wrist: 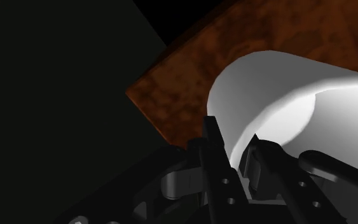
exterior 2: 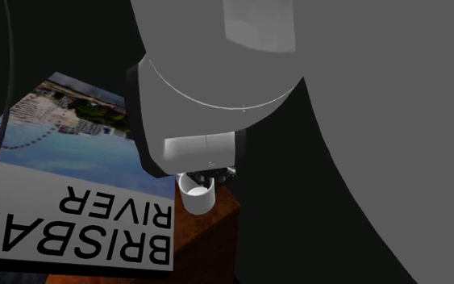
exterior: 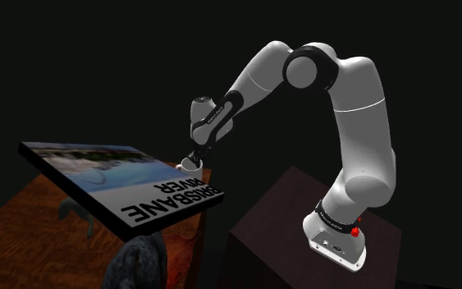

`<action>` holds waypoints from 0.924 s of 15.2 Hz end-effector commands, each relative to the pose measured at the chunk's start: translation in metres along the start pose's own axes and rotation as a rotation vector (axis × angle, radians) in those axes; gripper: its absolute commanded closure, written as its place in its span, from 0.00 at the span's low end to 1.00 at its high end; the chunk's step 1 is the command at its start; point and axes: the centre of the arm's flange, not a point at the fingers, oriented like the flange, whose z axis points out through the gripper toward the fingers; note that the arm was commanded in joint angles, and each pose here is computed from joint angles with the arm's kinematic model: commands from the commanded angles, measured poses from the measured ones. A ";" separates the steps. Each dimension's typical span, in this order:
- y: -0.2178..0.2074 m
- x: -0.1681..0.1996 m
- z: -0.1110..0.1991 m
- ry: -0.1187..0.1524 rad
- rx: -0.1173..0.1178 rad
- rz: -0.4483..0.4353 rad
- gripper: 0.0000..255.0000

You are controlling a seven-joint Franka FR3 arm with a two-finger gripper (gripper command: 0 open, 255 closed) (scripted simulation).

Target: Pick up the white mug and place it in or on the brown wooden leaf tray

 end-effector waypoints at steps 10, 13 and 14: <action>0.004 0.003 -0.061 0.010 0.000 0.008 1.00; 0.004 0.003 -0.077 0.010 0.000 0.008 1.00; 0.004 0.002 -0.082 0.010 0.000 0.008 1.00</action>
